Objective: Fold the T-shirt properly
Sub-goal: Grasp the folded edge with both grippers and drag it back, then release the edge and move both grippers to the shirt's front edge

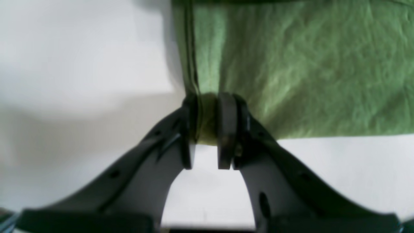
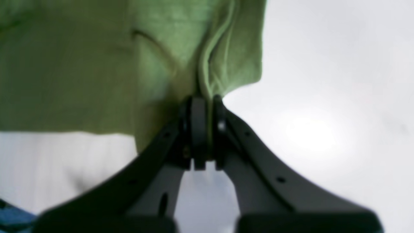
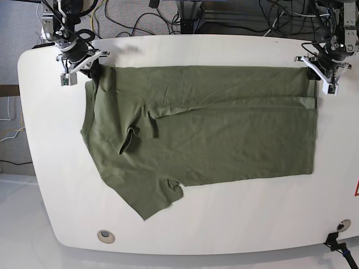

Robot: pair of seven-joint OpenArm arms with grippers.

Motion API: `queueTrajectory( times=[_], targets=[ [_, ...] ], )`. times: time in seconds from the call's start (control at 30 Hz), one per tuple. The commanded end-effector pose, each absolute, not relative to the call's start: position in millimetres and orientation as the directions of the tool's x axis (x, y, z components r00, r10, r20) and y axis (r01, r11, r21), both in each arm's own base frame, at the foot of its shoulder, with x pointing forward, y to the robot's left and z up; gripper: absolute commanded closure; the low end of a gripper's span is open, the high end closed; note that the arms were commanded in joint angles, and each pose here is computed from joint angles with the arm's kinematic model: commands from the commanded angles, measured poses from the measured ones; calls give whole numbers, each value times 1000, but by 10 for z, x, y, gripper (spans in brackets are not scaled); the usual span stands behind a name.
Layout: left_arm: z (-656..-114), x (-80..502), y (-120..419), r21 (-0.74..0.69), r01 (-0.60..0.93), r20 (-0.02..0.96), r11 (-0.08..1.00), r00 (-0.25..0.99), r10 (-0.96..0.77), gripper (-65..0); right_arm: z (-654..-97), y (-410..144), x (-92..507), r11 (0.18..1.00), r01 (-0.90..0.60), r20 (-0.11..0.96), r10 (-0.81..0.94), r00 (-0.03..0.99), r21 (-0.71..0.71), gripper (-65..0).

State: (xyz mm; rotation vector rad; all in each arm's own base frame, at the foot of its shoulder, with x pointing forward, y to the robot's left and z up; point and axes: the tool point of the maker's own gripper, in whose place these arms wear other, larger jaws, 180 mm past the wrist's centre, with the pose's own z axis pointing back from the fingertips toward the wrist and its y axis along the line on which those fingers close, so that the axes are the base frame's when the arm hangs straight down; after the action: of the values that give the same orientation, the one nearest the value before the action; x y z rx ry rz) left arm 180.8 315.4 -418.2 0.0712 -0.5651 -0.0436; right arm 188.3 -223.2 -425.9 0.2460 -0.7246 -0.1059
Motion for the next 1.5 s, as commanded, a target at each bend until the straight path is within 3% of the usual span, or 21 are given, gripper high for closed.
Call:
queueTrajectory(
  times=[0.0,0.4,0.57,0.6,0.7,0.8,1.03,1.23,1.47],
  targets=[
    [-4180,1598,3178,103,47,477,994,874,-90,-90,-4273,-2293,1678,973,14,606,-154,781,228,0],
    [-4115,1241,3043,100,100,433,990,891,-134,-106,-4172,-2149,1292,972,-8,571,-132,810,237,0],
    [-4066,1236,3154,134,134,413,982,893,-178,-345,-4161,-2235,1281,976,3,571,-131,810,219,0],
    [-4059,1234,3168,138,139,410,981,893,-184,-362,-4150,-2267,1291,977,8,575,-132,807,214,-33],
    [-4030,1255,3214,152,146,408,978,891,-197,-362,-4158,-2275,1223,977,12,564,-132,815,211,-224],
    [-3942,1313,3346,183,133,420,974,885,-199,-362,-4116,-2248,1237,977,0,572,-125,810,213,-321],
    [-3765,1412,3585,234,79,458,969,870,-182,-363,-4036,-2316,1241,981,6,587,-122,800,196,-321],
    [-3357,1828,3613,264,95,577,960,782,-236,-364,-3724,-2553,1621,989,16,693,-113,712,145,-326],
    [-2965,2554,3566,232,0,745,973,644,-177,-364,-3424,-2633,2397,992,-17,772,-86,630,124,-326]
  ],
)
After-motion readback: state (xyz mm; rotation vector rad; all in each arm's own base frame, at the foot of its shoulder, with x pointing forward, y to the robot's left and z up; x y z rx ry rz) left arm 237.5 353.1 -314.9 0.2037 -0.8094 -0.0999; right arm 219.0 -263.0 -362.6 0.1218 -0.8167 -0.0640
